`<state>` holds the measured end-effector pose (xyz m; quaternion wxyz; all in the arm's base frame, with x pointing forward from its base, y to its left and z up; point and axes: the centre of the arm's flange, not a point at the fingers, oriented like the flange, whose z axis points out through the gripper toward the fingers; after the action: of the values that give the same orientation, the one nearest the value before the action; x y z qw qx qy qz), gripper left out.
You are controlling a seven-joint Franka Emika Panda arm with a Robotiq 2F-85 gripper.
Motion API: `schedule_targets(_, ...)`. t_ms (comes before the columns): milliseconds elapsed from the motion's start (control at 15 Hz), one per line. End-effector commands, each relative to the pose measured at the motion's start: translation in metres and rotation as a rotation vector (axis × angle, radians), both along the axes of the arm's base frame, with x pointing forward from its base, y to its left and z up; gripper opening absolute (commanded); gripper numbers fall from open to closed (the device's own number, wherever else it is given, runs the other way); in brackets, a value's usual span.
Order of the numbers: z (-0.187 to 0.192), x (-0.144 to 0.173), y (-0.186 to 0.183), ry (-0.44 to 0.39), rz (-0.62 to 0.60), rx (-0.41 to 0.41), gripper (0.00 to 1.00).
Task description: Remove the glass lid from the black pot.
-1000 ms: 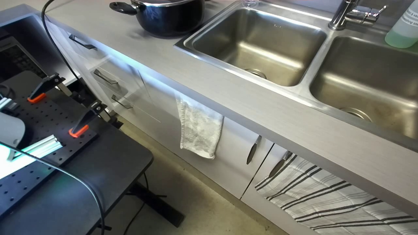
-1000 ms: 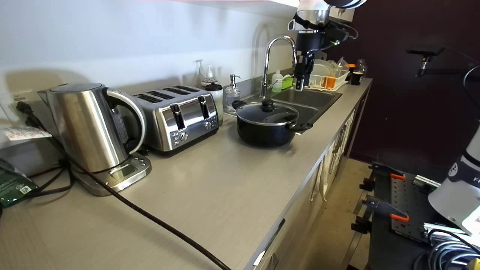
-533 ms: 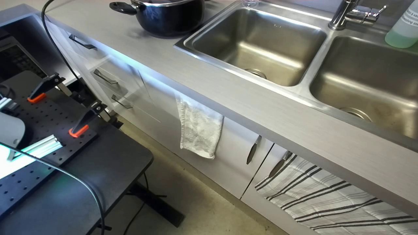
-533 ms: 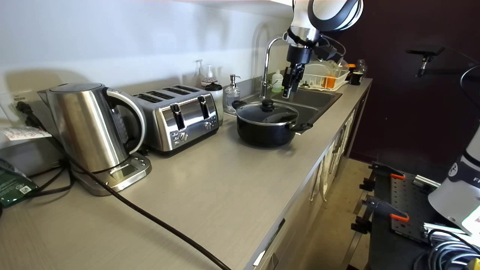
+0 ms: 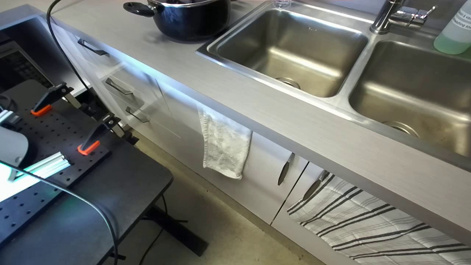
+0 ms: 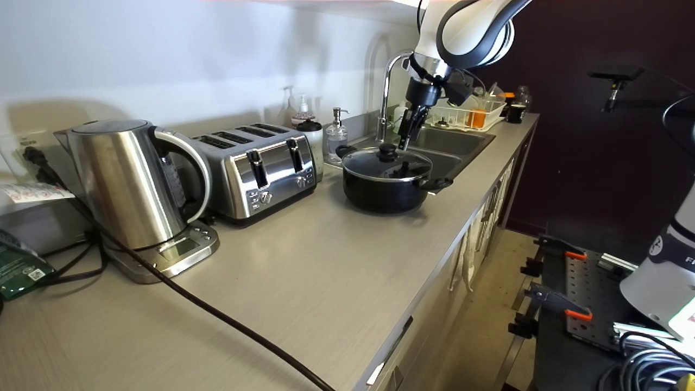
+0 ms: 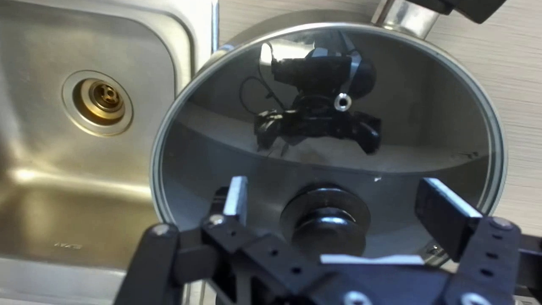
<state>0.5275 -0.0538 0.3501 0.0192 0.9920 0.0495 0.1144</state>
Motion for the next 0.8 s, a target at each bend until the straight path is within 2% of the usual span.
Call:
schedule_targets(0,-0.011,0.000,-0.004,-0.042,0.045,0.024,1.00)
schedule_targets(733,-0.026,-0.003,-0.006,-0.152,0.112,0.073,1.00)
